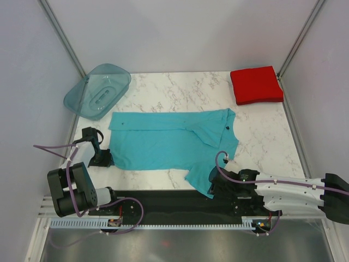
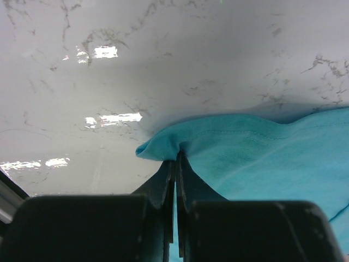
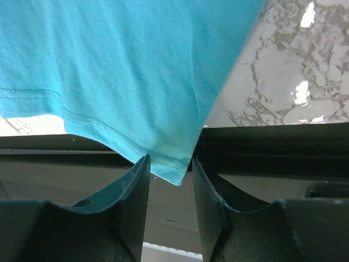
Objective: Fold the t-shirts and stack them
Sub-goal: Fold the tshirt
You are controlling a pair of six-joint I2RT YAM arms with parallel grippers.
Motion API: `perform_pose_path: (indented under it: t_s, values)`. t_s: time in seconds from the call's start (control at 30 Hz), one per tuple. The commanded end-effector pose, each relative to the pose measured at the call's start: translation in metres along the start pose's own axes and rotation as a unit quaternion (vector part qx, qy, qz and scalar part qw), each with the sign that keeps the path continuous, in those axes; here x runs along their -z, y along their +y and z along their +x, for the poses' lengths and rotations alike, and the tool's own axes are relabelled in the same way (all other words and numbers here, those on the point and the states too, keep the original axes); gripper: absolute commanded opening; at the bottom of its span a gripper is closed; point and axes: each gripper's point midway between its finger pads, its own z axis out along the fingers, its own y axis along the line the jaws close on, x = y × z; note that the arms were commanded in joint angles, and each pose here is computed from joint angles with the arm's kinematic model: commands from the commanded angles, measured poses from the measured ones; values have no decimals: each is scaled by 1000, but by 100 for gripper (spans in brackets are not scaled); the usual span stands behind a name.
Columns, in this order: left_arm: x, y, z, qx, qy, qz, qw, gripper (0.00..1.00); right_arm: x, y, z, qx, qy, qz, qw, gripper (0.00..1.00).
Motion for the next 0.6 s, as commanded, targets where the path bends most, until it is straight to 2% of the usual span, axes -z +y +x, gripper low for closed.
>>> perform_pose_path:
  t_s: [0.0, 0.2, 0.27, 0.3, 0.33, 0.43, 0.57]
  values:
    - [-6, -13, 3, 3, 6, 32, 999, 2, -1, -4, -3, -12, -14, 7, 1000, 45]
    - [-9, -10, 4, 6, 7, 25, 1000, 2, -4, -2, -3, -7, -21, 9, 1000, 44]
    - [-9, -10, 3, 5, 7, 24, 1000, 2, -6, -3, -2, -6, -21, 10, 1000, 40]
    - [-9, -10, 4, 5, 8, 23, 1000, 2, -7, -3, -2, -4, -22, 12, 1000, 36]
    - [-9, -10, 4, 5, 9, 24, 1000, 2, -7, -2, -3, -4, -25, 12, 1000, 23]
    - [-8, -11, 5, 5, 11, 26, 1000, 2, -4, -3, -11, 5, -46, 21, 999, 0]
    - [-2, -16, 4, 6, 12, 41, 999, 2, 16, 11, -32, 16, -93, 18, 995, 0]
